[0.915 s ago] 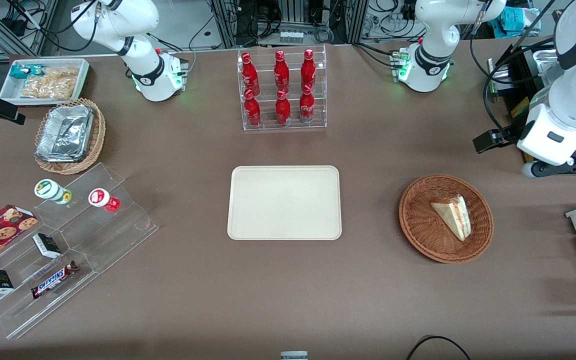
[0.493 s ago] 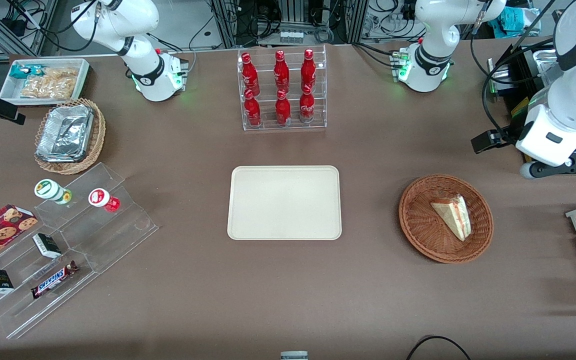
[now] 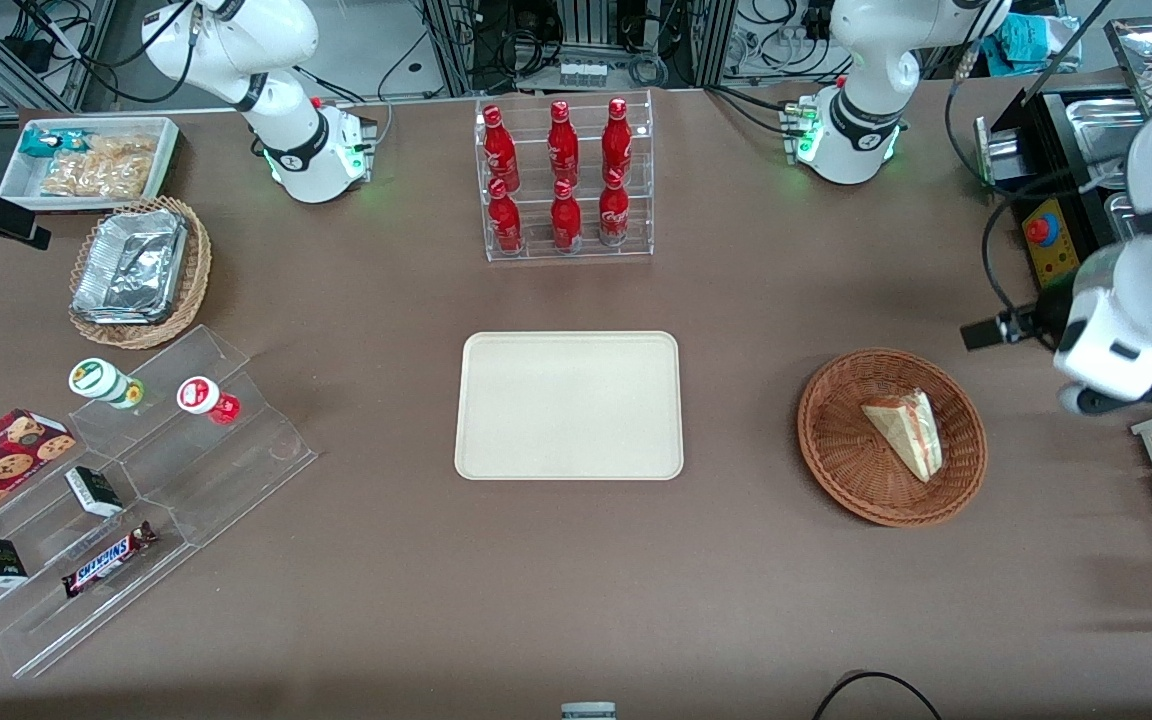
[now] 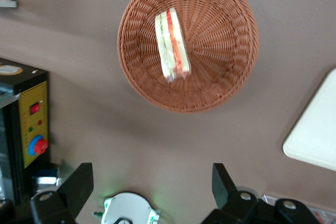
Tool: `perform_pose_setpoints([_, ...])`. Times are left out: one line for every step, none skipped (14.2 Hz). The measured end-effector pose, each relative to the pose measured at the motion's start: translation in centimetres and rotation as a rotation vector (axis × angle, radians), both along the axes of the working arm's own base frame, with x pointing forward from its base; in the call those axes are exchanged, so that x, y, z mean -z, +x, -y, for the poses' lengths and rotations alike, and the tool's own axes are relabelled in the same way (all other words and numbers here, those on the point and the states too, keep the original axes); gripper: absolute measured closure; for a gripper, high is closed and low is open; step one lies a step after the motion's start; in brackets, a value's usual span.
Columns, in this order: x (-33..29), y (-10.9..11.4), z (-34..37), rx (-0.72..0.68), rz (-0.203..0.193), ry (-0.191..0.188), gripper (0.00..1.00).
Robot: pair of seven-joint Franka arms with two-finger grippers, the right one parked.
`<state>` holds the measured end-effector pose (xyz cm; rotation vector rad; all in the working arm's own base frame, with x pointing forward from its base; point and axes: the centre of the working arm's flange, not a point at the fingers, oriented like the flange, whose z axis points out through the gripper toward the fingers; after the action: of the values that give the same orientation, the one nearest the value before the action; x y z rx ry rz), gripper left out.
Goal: Place sandwich from basket to tray
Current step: 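Move the left gripper down over the sandwich in the wicker basket, then lower the left gripper around the wrapped sandwich and close it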
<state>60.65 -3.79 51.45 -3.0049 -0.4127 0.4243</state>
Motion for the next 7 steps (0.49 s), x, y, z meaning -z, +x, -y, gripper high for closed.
perform_pose_setpoints([2.4, 0.9, -0.1, -0.013, 0.005, -0.002, 0.00])
perform_pose_setpoints([4.9, 1.6, 0.0, -0.040, 0.019, 0.000, 0.00])
perform_pose_setpoints([7.5, 2.1, 0.0, -0.068, 0.039, 0.003, 0.00])
perform_pose_setpoints([10.0, 2.3, 0.1, -0.088, 0.063, 0.003, 0.00])
perform_pose_setpoints([12.4, 2.1, 0.2, -0.103, 0.083, 0.002, 0.00])
perform_pose_setpoints([14.5, 1.7, 0.3, -0.120, 0.099, 0.002, 0.00])
perform_pose_setpoints([16.4, 1.2, 0.2, -0.140, 0.110, 0.004, 0.00])
